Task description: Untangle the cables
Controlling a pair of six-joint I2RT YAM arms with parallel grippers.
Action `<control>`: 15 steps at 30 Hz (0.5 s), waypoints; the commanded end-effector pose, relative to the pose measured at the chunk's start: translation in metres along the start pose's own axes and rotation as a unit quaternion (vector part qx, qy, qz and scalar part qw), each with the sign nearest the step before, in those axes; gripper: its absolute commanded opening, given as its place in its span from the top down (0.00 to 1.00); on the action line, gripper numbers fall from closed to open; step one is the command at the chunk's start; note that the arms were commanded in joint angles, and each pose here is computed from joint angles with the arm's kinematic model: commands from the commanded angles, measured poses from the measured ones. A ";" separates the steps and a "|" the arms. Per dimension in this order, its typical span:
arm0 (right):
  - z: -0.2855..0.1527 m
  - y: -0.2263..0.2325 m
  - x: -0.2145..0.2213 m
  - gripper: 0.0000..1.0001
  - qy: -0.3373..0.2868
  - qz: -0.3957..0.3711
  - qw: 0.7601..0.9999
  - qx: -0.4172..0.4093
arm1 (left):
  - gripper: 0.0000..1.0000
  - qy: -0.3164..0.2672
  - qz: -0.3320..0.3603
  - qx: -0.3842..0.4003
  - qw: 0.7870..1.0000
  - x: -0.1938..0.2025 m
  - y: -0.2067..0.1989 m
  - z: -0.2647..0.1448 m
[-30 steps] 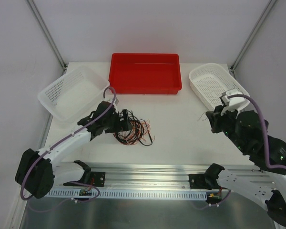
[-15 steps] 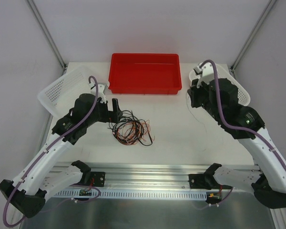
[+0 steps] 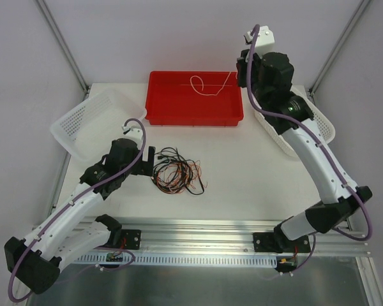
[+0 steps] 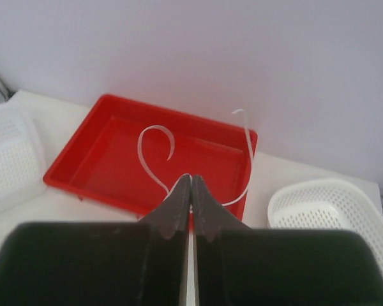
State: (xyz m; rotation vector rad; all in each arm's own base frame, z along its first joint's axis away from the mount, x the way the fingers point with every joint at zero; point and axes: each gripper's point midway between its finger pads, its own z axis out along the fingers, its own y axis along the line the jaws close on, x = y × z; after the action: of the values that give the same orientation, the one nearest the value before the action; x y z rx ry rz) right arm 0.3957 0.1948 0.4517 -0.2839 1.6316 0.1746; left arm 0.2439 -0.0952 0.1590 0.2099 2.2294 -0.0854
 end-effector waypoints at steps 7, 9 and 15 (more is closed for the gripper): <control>0.141 0.016 0.016 0.99 -0.068 0.016 0.998 -0.002 | 0.01 -0.019 0.001 -0.001 1.000 -0.009 0.002 0.002; 0.168 0.021 0.038 0.99 -0.050 0.022 0.998 -0.004 | 0.01 -0.011 0.003 0.000 1.000 -0.006 0.002 0.005; 0.229 0.034 0.139 0.97 0.046 0.031 0.998 -0.012 | 0.01 0.002 0.010 -0.007 1.000 -0.001 0.003 0.009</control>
State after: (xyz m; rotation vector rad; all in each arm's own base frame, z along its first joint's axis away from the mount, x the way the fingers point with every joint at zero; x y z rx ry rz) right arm 0.5901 0.2775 0.2821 -0.2992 1.7494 0.1687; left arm 0.2492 -0.0960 0.1559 0.2156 2.2331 -0.0757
